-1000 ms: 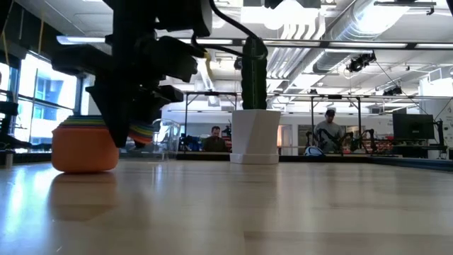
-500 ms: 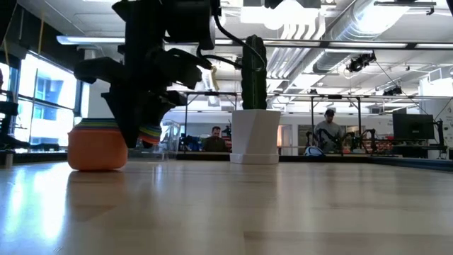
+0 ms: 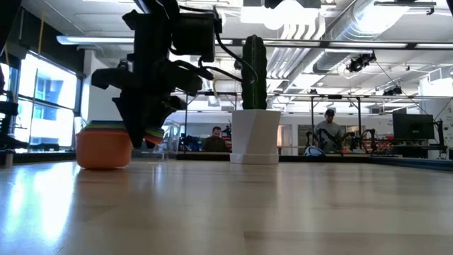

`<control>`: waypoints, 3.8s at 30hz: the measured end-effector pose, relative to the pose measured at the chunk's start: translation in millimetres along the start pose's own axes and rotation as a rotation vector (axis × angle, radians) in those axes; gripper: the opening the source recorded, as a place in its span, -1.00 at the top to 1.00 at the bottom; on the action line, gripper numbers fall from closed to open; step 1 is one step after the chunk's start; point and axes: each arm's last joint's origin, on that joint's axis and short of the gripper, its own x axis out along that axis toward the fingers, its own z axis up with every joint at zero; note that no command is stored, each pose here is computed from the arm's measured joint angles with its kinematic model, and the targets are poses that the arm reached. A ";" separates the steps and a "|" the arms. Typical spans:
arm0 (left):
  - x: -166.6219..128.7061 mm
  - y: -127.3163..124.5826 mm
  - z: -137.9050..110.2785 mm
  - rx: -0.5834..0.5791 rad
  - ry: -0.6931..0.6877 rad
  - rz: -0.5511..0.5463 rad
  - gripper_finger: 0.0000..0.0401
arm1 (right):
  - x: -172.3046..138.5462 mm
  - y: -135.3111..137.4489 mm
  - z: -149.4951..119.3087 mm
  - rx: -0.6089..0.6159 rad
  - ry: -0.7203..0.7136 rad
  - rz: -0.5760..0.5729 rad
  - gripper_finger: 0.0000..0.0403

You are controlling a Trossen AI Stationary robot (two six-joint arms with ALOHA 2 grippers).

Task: Nest measuring cups in basket
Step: Put the stacked measuring cups into the transparent bin, then return to Home Position

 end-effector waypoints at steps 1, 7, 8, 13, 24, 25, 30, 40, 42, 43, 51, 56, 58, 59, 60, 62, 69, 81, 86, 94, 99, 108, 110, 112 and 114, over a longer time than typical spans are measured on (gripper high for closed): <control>0.0 2.4 -1.0 -0.006 0.003 0.000 0.31 | 0.1 -0.1 0.1 -0.011 0.000 0.000 0.64; -10.1 18.7 -3.2 -0.030 0.015 0.001 0.31 | 4.1 -4.1 2.6 -0.010 0.004 -0.013 0.64; -13.2 21.6 -2.3 -0.035 0.009 0.003 0.31 | 5.0 -5.0 3.2 -0.008 0.005 -0.016 0.64; -30.8 37.0 -1.5 -0.031 0.010 0.036 0.31 | 9.7 -9.9 5.9 -0.009 0.014 -0.026 0.64; -66.7 78.5 -21.5 -0.068 0.100 0.051 0.32 | 16.6 -17.5 10.0 0.014 0.022 -0.048 0.64; -68.8 82.9 -24.3 -0.079 0.106 0.050 0.32 | 17.3 -18.3 10.4 0.016 0.023 -0.051 0.64; -86.4 100.6 -40.0 -0.122 0.107 0.072 0.32 | 20.5 -22.0 12.2 0.027 0.027 -0.061 0.64; -112.5 143.1 -80.0 -0.204 0.103 0.170 0.32 | 29.9 -33.6 17.7 0.064 0.035 -0.093 0.64; -114.6 152.0 -87.3 -0.213 0.105 0.186 0.33 | 31.6 -35.8 18.7 0.070 0.037 -0.099 0.64; -115.0 156.4 -90.8 -0.215 0.109 0.200 0.33 | 32.4 -36.8 19.1 0.072 0.038 -0.102 0.64; -108.9 193.9 -114.4 -0.281 0.078 0.255 0.33 | 37.6 -43.7 21.8 0.085 0.044 -0.120 0.64; -91.2 213.1 -124.8 -0.310 0.109 0.215 0.33 | 38.9 -45.5 22.5 0.089 0.046 -0.125 0.64; -82.9 219.0 -127.0 -0.328 0.126 0.197 0.33 | 38.9 -45.5 22.5 0.081 0.045 -0.127 0.64; -78.7 221.9 -128.1 -0.334 0.135 0.187 0.33 | 38.9 -45.5 22.5 0.080 0.045 -0.128 0.64; -74.9 224.2 -128.7 -0.337 0.142 0.180 0.33 | 38.9 -45.6 22.5 0.079 0.045 -0.128 0.64; -65.3 229.1 -128.3 -0.337 0.161 0.165 0.33 | 38.9 -45.6 22.5 0.079 0.045 -0.128 0.64; -33.5 239.7 -125.9 -0.341 0.234 0.106 0.33 | 38.9 -45.6 22.5 0.080 0.045 -0.128 0.64; -23.7 244.2 -123.2 -0.359 0.233 0.110 0.17 | 38.8 -45.4 22.4 0.081 0.046 -0.126 0.64; -23.6 243.0 -121.1 -0.356 0.232 0.111 0.18 | 38.7 -44.6 22.0 0.082 0.058 -0.104 0.64; -23.6 242.2 -119.6 -0.384 0.223 0.110 0.16 | 38.7 -44.4 21.9 0.083 0.061 -0.099 0.64; -23.6 241.3 -119.7 -0.387 0.218 0.094 0.07 | 38.7 -44.3 21.9 0.083 0.064 -0.093 0.64; -24.0 235.7 -111.3 -0.431 0.221 0.110 -0.01 | 38.7 -44.1 21.7 0.056 0.070 -0.085 0.64; -27.5 233.4 -109.9 -0.431 0.215 0.117 0.00 | 38.7 -44.1 21.7 0.037 0.070 -0.085 0.64; -35.1 230.5 -109.1 -0.430 0.198 0.133 0.00 | 38.7 -44.1 21.7 0.016 0.071 -0.086 0.64; -44.9 227.6 -109.9 -0.437 0.177 0.153 0.00 | 38.7 -44.3 21.4 -0.009 0.074 -0.086 0.64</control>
